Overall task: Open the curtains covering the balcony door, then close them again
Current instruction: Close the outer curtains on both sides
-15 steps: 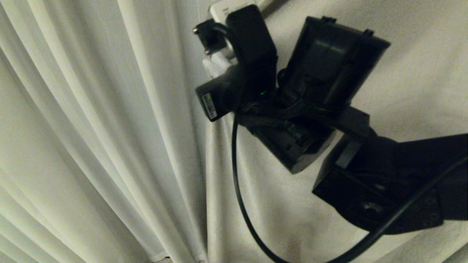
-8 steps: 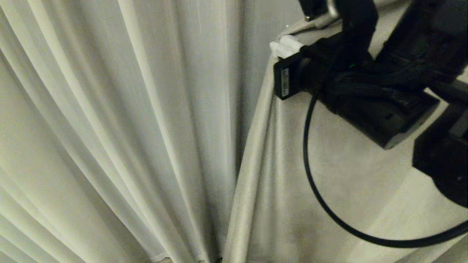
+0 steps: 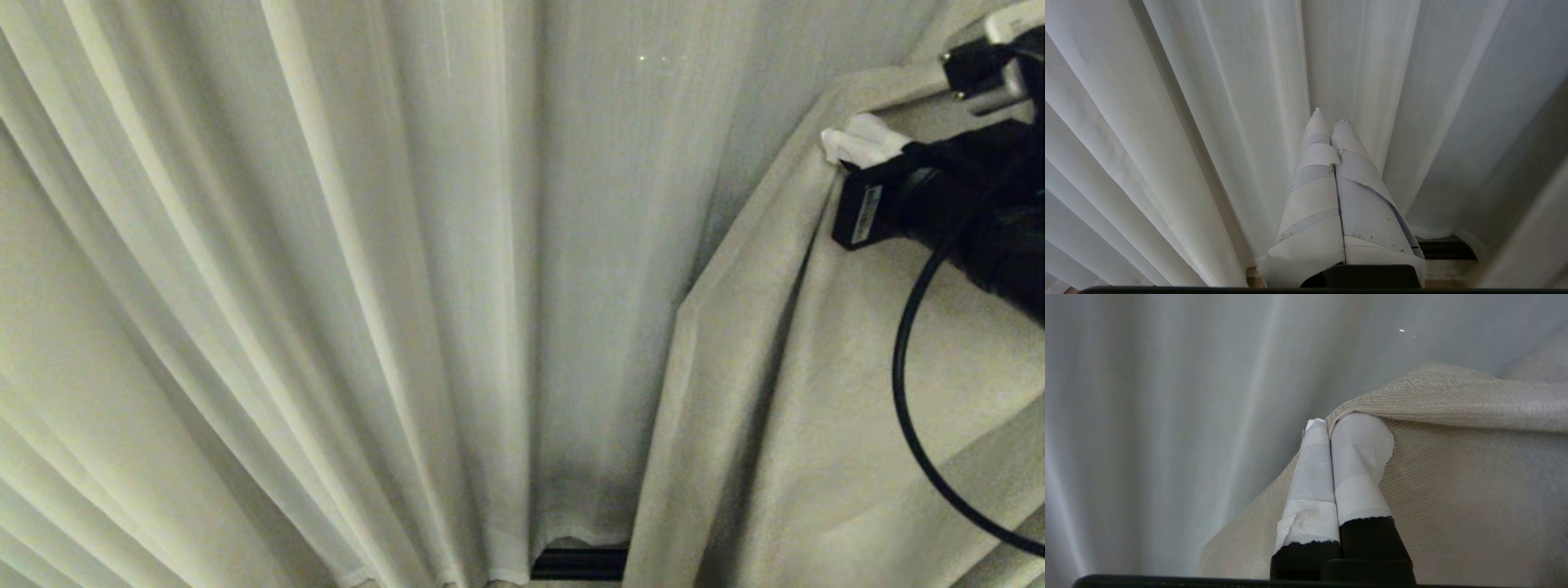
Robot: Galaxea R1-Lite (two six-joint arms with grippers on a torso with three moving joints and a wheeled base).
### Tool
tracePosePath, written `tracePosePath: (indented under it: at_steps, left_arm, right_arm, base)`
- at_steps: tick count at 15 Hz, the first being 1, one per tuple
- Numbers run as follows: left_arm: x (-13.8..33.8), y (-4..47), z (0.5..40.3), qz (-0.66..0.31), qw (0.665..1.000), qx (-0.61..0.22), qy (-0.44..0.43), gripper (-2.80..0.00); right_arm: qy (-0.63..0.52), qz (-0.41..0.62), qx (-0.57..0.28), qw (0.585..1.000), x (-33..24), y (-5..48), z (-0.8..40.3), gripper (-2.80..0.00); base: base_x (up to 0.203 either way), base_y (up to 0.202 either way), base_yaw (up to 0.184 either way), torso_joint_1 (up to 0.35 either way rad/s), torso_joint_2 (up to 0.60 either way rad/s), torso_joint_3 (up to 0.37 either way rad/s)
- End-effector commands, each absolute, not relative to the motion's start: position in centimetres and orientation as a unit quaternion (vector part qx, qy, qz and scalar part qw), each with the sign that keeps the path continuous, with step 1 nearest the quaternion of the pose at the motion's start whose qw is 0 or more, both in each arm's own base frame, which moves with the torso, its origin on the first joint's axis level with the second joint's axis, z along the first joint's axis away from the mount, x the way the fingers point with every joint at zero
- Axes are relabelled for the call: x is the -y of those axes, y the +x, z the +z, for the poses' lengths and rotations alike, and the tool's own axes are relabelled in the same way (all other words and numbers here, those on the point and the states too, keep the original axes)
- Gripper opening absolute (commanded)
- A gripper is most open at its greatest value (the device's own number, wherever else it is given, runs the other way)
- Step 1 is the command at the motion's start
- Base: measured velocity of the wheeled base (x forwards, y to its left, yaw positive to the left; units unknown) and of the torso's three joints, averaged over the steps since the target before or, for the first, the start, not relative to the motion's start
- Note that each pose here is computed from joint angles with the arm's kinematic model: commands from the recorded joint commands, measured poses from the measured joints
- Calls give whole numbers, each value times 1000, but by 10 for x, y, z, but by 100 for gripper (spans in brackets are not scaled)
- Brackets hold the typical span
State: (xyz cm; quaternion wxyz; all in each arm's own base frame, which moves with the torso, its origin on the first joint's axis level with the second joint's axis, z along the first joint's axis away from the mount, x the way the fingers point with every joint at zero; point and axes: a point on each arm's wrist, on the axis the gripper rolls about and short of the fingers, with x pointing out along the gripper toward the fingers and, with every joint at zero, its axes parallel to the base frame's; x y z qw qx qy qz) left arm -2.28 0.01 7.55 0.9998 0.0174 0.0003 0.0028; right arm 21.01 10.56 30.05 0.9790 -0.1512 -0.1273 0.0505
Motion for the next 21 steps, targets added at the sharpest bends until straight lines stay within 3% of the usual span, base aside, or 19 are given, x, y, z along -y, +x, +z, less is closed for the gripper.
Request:
tracePosePath:
  at_steps: [1,4,5,13,21]
  left_arm:
    - [0,-23,75,3,1000,0,18,-280]
    - [0,-23,75,3,1000,0,18,-280]
    - [0,-23,76,3,1000,-1,18,-280]
    - [0,-23,75,3,1000,0,18,-280]
    - [0,-23,75,3,1000,0,18,-280]
  right_arm:
    - [-146,42,140,978,-97,198,306,-280]
    - [-145,41,143,978,-96,197,308,-280]
    - [-147,41,140,978,-96,196,307,0]
    - [-145,43,136,979,-89,184,303,0]
    - [-159,2,75,984,-28,92,252,0]
  base:
    - [0,0,0,0,0,0]
    - [0,0,0,0,0,0]
    - [0,0,0,0,0,0]
    - [0,0,0,0,0,0]
    - [0,0,0,0,0,0]
